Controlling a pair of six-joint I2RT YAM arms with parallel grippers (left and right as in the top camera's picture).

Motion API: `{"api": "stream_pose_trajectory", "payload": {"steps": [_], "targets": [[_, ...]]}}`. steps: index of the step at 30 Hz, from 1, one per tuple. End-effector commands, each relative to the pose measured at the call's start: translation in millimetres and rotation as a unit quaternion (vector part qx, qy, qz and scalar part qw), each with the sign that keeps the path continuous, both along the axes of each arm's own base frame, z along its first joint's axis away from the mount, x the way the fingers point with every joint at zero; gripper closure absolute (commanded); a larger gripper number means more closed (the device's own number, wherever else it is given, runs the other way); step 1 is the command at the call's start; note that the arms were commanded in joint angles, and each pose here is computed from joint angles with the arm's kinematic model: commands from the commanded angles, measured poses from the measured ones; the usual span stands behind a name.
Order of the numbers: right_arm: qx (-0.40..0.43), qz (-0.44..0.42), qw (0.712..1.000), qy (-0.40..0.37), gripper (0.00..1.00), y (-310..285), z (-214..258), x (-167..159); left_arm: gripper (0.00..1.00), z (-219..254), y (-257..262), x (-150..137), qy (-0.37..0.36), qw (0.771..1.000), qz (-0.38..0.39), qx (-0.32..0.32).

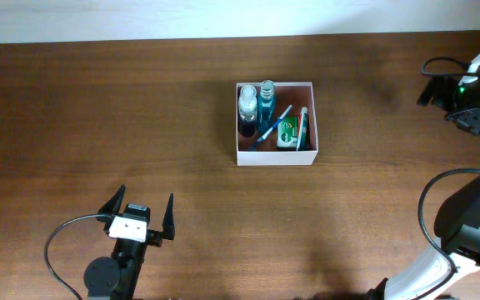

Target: Pack container

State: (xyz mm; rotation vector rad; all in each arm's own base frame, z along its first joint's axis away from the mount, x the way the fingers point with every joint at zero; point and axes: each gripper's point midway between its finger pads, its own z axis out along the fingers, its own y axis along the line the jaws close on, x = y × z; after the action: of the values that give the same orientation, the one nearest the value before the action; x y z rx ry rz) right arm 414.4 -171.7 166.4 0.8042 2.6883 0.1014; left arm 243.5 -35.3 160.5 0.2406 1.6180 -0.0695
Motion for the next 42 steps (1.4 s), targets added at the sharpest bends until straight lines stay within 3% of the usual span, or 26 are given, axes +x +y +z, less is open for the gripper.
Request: {"api": "stream_pose_trajectory", "payload": {"steps": [1,9,22,32,42], "targets": [[-0.035,-0.002,0.997,-0.074,0.01,6.4,68.1,-8.2,0.0,-0.4,2.9,-0.1,-0.002,1.0,0.007,0.005],[-0.072,0.024,0.983,-0.167,0.01,40.4,149.9,-30.7,0.0,-0.4,2.9,-0.1,-0.002,1.0,0.007,0.005],[-0.057,0.209,0.939,-0.268,0.01,195.4,218.6,-56.3,0.0,-0.4,2.9,-0.1,-0.002,1.0,0.007,0.005],[-0.065,0.223,0.944,-0.236,0.01,200.5,168.0,-105.0,0.0,-0.5,2.9,-0.1,-0.001,1.0,0.007,0.005],[-0.119,0.221,0.895,-0.369,0.01,194.5,106.6,-121.2,0.0,-0.4,2.9,-0.1,-0.002,1.0,0.007,0.005]]}}
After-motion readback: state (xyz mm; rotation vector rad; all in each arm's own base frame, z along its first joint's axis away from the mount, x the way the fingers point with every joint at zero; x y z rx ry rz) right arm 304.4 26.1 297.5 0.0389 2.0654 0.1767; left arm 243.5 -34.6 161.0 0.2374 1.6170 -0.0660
